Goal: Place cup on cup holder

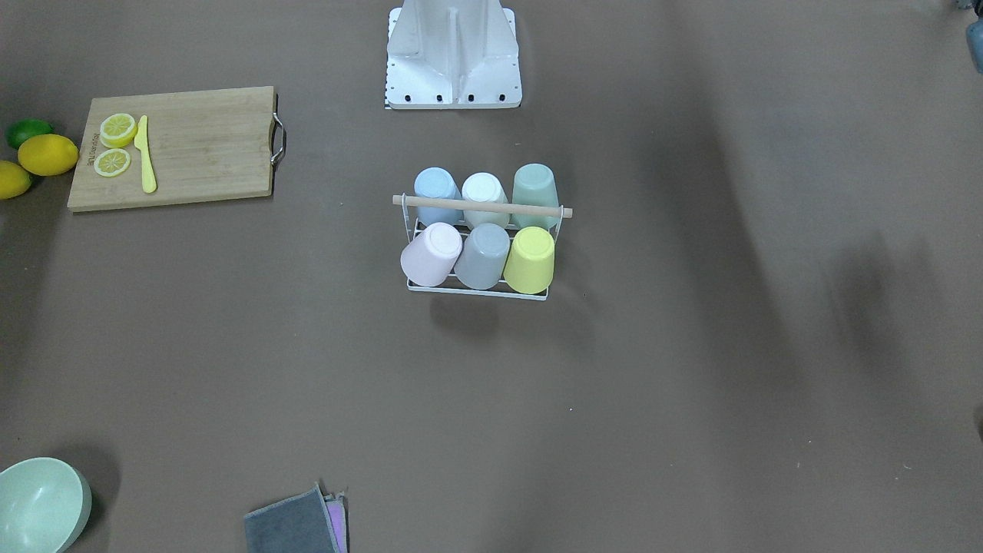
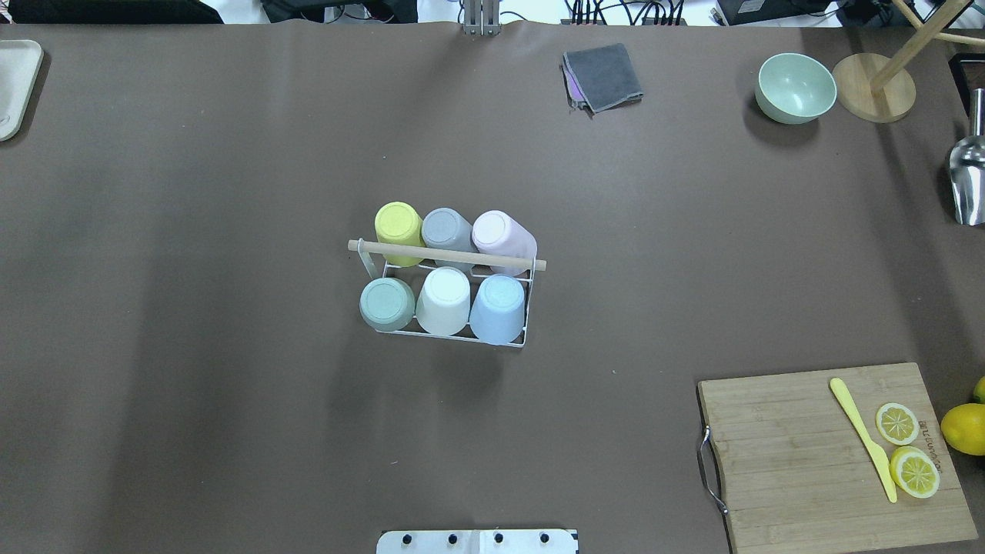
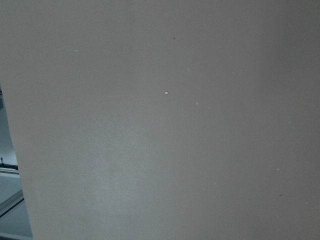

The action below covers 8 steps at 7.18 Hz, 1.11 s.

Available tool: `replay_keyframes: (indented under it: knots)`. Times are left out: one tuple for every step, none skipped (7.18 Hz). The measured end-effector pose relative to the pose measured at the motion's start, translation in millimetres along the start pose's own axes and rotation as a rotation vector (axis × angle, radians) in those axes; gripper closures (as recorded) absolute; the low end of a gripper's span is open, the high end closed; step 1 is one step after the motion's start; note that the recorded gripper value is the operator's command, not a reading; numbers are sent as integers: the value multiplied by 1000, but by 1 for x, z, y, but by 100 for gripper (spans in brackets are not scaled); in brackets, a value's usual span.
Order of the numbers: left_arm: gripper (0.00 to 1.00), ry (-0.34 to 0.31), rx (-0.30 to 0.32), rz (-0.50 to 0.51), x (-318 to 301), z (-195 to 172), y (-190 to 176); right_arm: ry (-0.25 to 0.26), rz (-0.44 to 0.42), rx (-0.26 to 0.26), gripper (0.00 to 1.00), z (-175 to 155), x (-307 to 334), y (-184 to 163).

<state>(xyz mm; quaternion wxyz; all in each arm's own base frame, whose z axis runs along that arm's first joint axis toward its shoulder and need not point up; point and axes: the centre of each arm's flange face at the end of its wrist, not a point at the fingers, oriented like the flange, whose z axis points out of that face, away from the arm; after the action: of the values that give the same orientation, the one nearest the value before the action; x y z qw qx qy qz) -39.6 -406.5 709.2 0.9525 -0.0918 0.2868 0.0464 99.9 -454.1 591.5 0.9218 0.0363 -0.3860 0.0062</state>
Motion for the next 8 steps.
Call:
replay_keyframes:
  knots:
    - [2,29,20,0,2,1,-4,1,0,0,0,0,0,0]
    - [2,67,41,-1,4,4,-11,2,0,-1,0,0,0,0]
    - [2,109,70,-9,4,8,-19,5,1,-1,0,0,1,0]
    - [2,136,88,-20,4,12,-23,7,2,-2,0,1,1,0]
    - [2,147,96,-25,4,14,-23,7,4,-3,0,1,2,1]
    - [2,152,102,-26,5,12,-24,8,7,-5,0,2,3,1]
    - [2,153,106,-25,7,9,-26,8,11,-7,0,2,5,3]
    - [2,154,108,-23,9,7,-28,10,15,-9,0,3,7,6]
